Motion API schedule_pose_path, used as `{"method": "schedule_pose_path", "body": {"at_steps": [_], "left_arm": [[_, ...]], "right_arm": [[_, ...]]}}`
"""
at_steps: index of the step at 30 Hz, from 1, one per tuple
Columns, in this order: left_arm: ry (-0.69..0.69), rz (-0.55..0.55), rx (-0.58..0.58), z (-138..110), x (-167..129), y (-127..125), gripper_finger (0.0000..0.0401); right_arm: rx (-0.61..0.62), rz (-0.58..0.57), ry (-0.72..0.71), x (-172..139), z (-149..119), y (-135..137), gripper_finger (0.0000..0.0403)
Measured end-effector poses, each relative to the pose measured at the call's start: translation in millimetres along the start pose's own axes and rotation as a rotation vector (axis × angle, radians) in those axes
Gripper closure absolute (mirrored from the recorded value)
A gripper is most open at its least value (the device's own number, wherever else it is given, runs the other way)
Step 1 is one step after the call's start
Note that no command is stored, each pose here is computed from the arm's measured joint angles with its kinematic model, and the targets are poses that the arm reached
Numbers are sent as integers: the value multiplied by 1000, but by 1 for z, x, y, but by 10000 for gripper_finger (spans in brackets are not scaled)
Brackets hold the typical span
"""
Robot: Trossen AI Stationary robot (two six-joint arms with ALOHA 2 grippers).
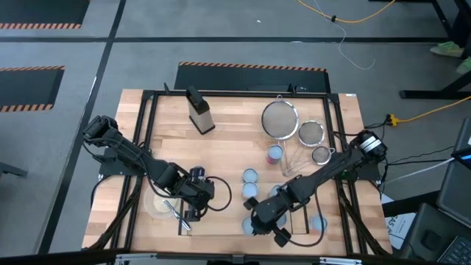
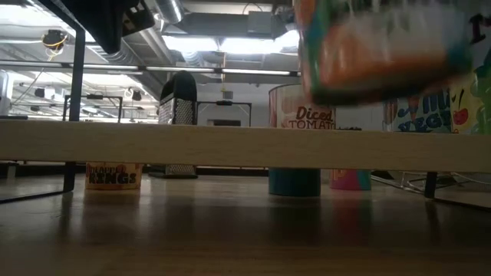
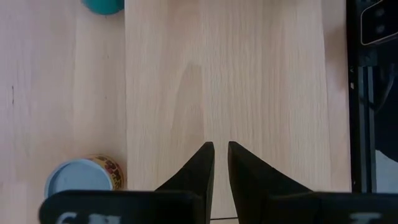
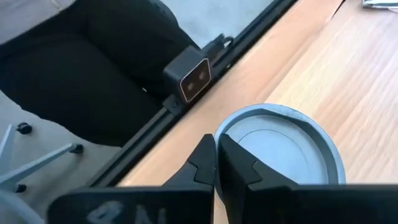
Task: Pick and place cans onto a shelf
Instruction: Put the small canned oranges on the shelf
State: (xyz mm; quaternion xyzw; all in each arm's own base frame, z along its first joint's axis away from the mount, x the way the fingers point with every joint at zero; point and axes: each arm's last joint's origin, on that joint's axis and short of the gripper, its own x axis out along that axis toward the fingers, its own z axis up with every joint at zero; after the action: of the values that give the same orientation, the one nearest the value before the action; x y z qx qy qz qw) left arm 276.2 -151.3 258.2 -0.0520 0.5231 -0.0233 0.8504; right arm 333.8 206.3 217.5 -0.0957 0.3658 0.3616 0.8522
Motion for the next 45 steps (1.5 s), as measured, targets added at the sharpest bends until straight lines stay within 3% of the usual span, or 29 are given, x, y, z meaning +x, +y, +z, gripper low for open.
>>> {"method": "schedule_pose_path", "body": {"at_steps": [10, 45], "left_arm": [[-15, -4, -2, 1, 0, -1, 362], [-37, -12, -6, 3, 0, -2, 362]], "right_arm": [[-19, 3, -48, -8, -5, -6, 393], [-33, -19, -1, -15, -15, -19, 394]]}}
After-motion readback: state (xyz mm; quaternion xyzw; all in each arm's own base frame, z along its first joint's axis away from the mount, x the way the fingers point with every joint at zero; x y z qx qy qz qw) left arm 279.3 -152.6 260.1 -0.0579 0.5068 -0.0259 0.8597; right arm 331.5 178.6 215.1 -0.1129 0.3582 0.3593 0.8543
